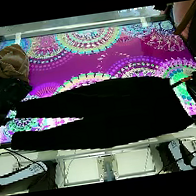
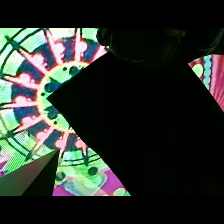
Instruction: Fold the clothes and pants, and hang the long-sleeved shirts on hangers.
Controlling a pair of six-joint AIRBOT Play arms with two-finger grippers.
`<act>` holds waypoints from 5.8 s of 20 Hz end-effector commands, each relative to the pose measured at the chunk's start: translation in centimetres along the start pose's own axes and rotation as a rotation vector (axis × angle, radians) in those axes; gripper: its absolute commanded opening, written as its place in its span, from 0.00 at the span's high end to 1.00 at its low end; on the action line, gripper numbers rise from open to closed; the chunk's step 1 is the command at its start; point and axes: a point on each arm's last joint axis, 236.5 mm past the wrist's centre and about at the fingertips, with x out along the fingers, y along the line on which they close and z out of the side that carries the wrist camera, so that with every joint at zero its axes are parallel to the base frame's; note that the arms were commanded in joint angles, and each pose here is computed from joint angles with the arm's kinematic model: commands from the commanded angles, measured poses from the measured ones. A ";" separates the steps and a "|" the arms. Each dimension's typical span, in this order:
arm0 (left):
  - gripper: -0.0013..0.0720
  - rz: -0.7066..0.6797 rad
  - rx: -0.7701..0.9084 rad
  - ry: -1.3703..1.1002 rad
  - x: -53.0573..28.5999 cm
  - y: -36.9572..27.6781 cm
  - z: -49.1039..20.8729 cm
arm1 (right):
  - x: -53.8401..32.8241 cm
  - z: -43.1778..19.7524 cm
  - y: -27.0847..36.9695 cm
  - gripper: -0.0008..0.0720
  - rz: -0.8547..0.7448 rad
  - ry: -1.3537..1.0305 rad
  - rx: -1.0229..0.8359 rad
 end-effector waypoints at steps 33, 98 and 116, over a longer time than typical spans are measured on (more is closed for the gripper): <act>0.97 -0.093 -0.129 -0.130 -0.1 0.2 3.1 | 2.8 -1.5 5.1 0.47 0.098 0.077 -0.091; 0.22 -0.123 -0.188 0.081 -1.9 10.1 -7.3 | 0.6 -5.3 0.5 0.47 -0.120 0.301 -0.215; 0.31 -0.003 -0.134 0.134 -4.0 13.1 -4.4 | 0.6 -5.5 1.0 0.47 -0.096 0.304 -0.209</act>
